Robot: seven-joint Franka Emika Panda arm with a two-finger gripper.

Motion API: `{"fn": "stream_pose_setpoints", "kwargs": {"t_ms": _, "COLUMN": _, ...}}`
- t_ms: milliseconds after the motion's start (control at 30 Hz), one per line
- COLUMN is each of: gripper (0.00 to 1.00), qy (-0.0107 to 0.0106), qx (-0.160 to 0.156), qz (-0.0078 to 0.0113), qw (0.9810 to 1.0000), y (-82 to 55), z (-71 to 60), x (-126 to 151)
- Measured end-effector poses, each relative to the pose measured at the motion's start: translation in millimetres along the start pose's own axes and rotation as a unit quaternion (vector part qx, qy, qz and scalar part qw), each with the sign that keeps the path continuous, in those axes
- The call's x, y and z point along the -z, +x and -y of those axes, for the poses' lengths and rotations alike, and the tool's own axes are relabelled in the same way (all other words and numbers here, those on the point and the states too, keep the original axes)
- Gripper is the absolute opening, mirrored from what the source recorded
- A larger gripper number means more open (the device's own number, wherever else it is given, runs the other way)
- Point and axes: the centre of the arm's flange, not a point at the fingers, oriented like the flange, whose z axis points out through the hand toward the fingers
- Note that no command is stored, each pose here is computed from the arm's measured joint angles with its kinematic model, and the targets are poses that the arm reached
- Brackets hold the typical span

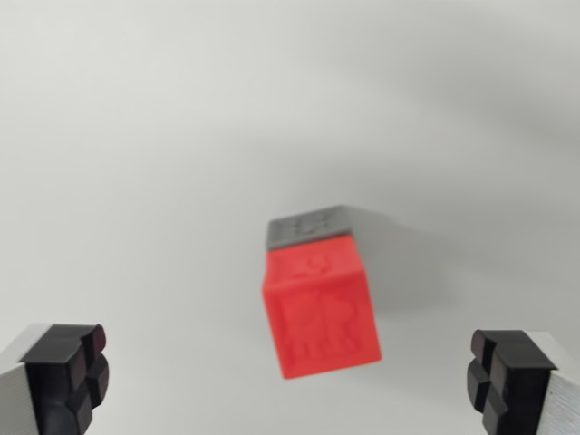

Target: Destack cube

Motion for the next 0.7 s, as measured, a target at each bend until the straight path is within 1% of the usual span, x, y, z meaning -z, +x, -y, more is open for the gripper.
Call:
{"fn": "stream_pose_setpoints", "kwargs": {"t_ms": 33, "gripper": 1.00, "qy": 0.0002, "qx": 0.005, "qz": 0.0004, "qw": 1.0000, "y": -1.0, "z": -2.1, "x": -3.6}}
{"fn": "stream_pose_setpoints", "kwargs": {"t_ms": 67, "gripper": 1.00, "qy": 0.0001, "qx": 0.010, "qz": 0.0011, "qw": 0.9999, "y": -2.1, "z": -4.1, "x": -7.2}}
{"fn": "stream_pose_setpoints", "kwargs": {"t_ms": 167, "gripper": 1.00, "qy": 0.0005, "qx": 0.024, "qz": 0.0015, "qw": 0.9997, "y": -4.3, "z": -9.1, "x": -15.9}}
{"fn": "stream_pose_setpoints", "kwargs": {"t_ms": 200, "gripper": 1.00, "qy": 0.0006, "qx": 0.029, "qz": 0.0020, "qw": 0.9996, "y": -5.3, "z": -11.3, "x": -19.6}}
{"fn": "stream_pose_setpoints", "kwargs": {"t_ms": 267, "gripper": 1.00, "qy": 0.0010, "qx": 0.040, "qz": 0.0025, "qw": 0.9992, "y": -7.3, "z": -15.7, "x": -27.0}}
{"fn": "stream_pose_setpoints", "kwargs": {"t_ms": 333, "gripper": 1.00, "qy": 0.0012, "qx": 0.051, "qz": 0.0036, "qw": 0.9987, "y": -9.6, "z": -20.5, "x": -34.9}}
{"fn": "stream_pose_setpoints", "kwargs": {"t_ms": 367, "gripper": 1.00, "qy": 0.0013, "qx": 0.055, "qz": 0.0038, "qw": 0.9985, "y": -10.1, "z": -21.8, "x": -37.1}}
{"fn": "stream_pose_setpoints", "kwargs": {"t_ms": 400, "gripper": 1.00, "qy": 0.0016, "qx": 0.060, "qz": 0.0038, "qw": 0.9982, "y": -11.1, "z": -24.0, "x": -40.7}}
{"fn": "stream_pose_setpoints", "kwargs": {"t_ms": 600, "gripper": 1.00, "qy": 0.0028, "qx": 0.092, "qz": 0.0062, "qw": 0.9958, "y": -17.2, "z": -37.0, "x": -62.8}}
{"fn": "stream_pose_setpoints", "kwargs": {"t_ms": 700, "gripper": 1.00, "qy": 0.0031, "qx": 0.108, "qz": 0.0071, "qw": 0.9941, "y": -20.2, "z": -43.7, "x": -74.0}}
